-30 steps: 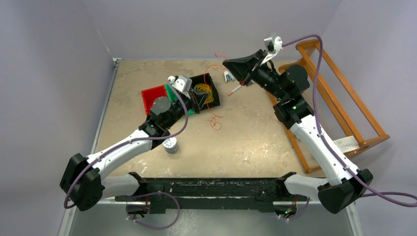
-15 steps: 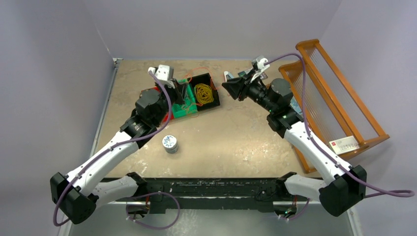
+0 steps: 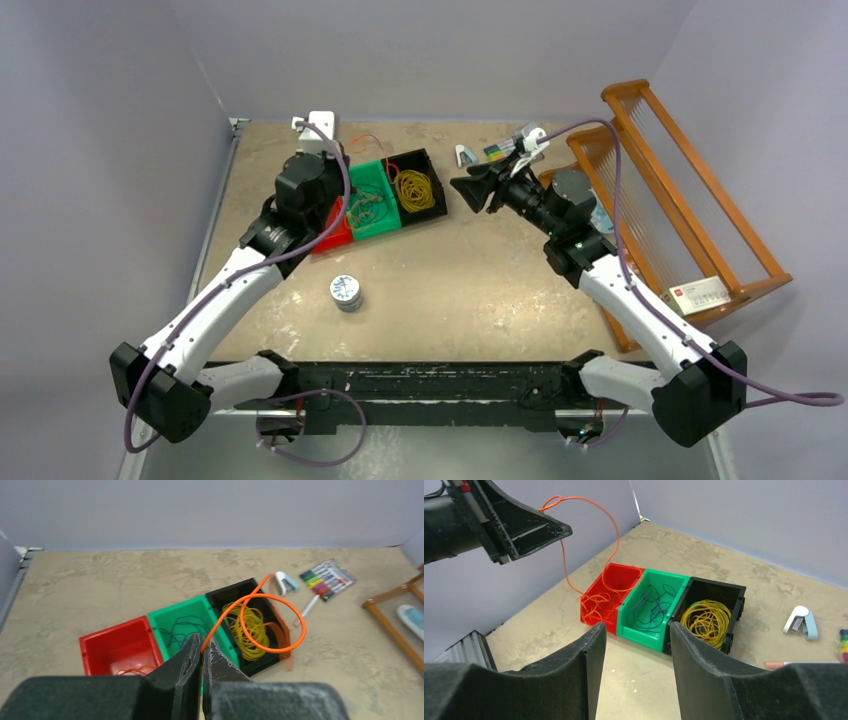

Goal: Untangle the cables

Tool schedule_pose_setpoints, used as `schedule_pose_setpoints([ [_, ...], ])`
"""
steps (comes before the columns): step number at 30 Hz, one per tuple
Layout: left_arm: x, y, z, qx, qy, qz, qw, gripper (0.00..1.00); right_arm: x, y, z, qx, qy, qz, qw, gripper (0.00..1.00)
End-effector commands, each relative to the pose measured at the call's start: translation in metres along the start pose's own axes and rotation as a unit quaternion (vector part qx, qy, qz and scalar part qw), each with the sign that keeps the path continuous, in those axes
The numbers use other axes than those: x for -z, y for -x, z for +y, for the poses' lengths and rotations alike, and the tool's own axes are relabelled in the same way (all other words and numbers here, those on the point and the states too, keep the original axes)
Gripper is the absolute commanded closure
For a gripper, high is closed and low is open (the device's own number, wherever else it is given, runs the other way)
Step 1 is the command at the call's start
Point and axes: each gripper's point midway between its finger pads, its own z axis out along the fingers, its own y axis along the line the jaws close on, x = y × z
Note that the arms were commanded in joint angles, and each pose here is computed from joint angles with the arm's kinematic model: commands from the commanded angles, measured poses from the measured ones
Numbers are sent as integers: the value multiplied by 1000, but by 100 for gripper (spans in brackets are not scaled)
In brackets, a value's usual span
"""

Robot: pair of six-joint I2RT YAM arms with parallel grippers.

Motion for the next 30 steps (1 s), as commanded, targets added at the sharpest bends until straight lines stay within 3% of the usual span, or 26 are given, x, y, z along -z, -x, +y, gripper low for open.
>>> schedule_pose_setpoints([
  [1, -8, 12, 27, -24, 68, -10, 997, 100, 2, 16, 3, 21, 8, -32, 999, 47],
  [8, -24, 6, 66, -34, 133, -4, 991, 100, -1, 6, 8, 18, 30, -18, 999, 47],
  [20, -46, 5, 127, 4, 179, -16, 984, 100, -2, -2, 11, 13, 42, -8, 999, 46],
  [30, -69, -25, 145, 22, 192, 4, 981, 100, -3, -8, 12, 8, 49, 0, 999, 46],
])
